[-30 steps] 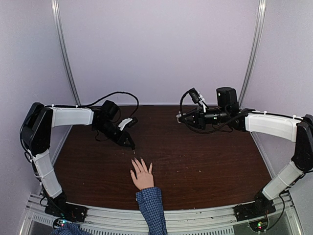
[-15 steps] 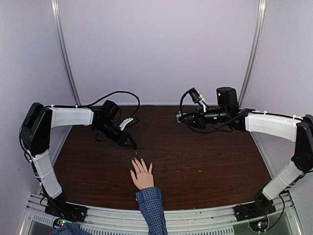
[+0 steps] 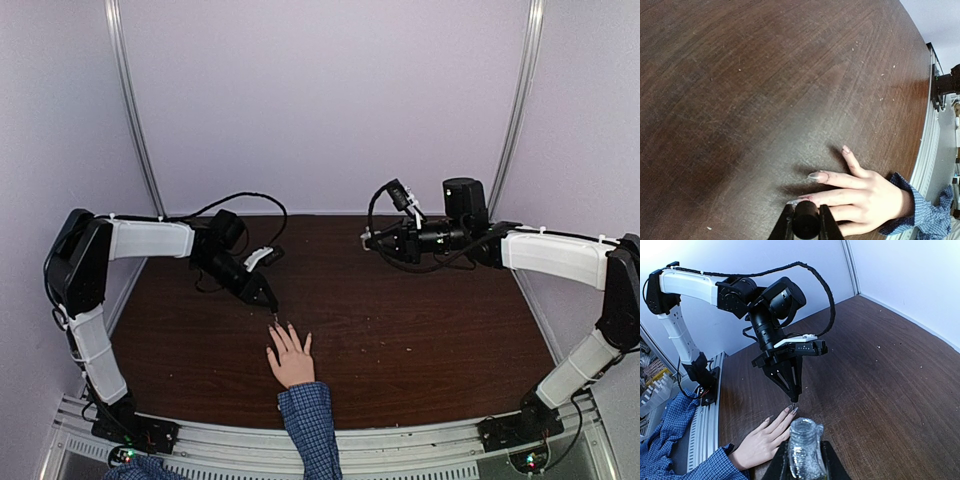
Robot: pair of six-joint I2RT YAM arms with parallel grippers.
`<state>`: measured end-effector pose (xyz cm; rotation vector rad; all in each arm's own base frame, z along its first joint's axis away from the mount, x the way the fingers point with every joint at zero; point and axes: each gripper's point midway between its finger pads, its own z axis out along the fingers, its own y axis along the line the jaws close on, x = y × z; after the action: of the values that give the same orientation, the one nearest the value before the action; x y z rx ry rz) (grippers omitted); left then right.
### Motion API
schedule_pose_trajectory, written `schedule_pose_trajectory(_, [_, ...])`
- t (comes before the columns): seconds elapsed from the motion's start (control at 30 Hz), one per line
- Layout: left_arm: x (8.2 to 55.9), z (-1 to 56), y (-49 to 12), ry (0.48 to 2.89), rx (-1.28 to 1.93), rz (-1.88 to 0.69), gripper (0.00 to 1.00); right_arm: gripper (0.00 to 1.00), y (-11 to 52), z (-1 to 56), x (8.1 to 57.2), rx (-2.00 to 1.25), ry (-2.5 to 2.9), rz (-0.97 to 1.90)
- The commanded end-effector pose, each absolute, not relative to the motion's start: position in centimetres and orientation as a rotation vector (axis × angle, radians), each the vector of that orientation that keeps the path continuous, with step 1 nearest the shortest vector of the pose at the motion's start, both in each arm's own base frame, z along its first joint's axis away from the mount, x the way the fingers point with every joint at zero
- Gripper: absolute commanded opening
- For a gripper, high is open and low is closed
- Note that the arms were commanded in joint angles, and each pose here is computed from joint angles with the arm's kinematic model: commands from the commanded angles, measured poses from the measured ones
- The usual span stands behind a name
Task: Paint the nails
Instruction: Paint the nail with the hand.
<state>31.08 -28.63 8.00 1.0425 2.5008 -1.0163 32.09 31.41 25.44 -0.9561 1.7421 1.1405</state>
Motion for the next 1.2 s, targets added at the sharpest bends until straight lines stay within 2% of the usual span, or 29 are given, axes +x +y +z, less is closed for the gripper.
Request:
schedule_pose_trajectory(0.0, [31.00, 7.71, -29.03, 2.495, 1.076, -1.026, 0.00, 0.00, 31.37, 25.79, 32.37, -0.951, 1.720, 1.153])
schedule_pose_trajectory(1.17, [31.50, 7.05, -29.31, 2.517, 1.080, -0.995, 0.00, 0.00, 31.44, 25.85, 32.46, -0.950, 1.718, 1.158])
